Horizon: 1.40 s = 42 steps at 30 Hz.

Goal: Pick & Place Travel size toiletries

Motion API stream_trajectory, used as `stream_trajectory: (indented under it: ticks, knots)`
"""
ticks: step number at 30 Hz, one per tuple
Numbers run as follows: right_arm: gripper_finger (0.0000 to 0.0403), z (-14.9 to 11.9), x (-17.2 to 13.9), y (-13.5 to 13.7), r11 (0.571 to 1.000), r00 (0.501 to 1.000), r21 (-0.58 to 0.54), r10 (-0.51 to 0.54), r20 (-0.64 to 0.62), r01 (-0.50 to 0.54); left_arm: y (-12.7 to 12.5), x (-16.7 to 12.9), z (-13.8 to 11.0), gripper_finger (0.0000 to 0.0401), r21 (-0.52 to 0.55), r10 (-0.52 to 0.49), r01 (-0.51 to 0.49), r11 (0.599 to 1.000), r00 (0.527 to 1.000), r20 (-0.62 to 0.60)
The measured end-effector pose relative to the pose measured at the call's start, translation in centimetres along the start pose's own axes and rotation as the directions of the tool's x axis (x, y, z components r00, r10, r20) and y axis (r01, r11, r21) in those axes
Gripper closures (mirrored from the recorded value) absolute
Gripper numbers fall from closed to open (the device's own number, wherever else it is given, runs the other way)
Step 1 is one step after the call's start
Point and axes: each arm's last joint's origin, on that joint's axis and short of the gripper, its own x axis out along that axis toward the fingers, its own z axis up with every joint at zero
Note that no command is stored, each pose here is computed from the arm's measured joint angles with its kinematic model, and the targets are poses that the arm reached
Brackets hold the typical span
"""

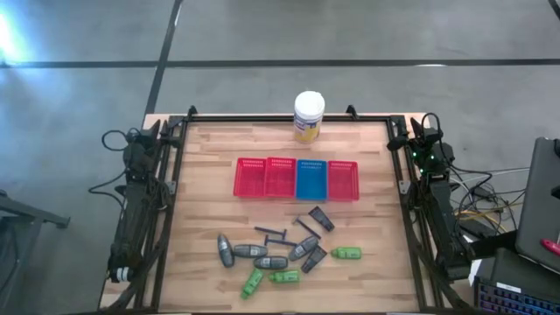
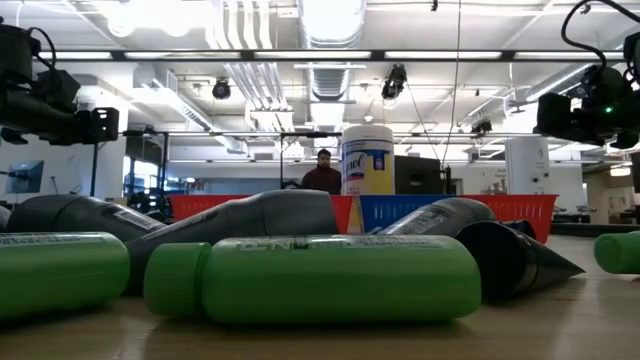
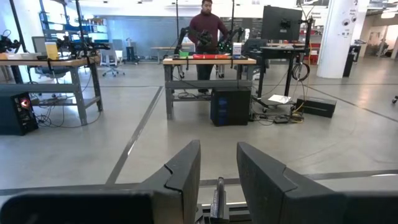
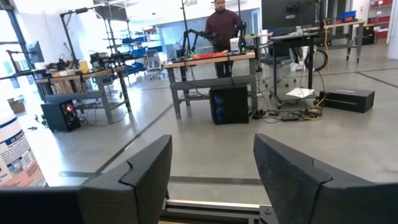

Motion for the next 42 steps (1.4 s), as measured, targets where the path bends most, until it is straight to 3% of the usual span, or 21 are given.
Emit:
stream_trajectory:
  ticks: [8, 42]
  knots:
    - [0.0173, -0.01, 0.0, 0.0, 1.0, 1.0, 0.0, 0.0, 0.0, 0.0, 0.0, 0.0, 0.0, 0.0291, 0.0, 0.0, 0.0, 1.0, 1.0, 0.0]
    - [0.0062, -0.01, 0.0, 0.0, 1.0, 1.0, 0.0, 0.0, 0.0, 0.0, 0.0, 0.0, 0.0, 0.0291, 0.0, 0.0, 0.0, 1.0, 1.0, 0.0]
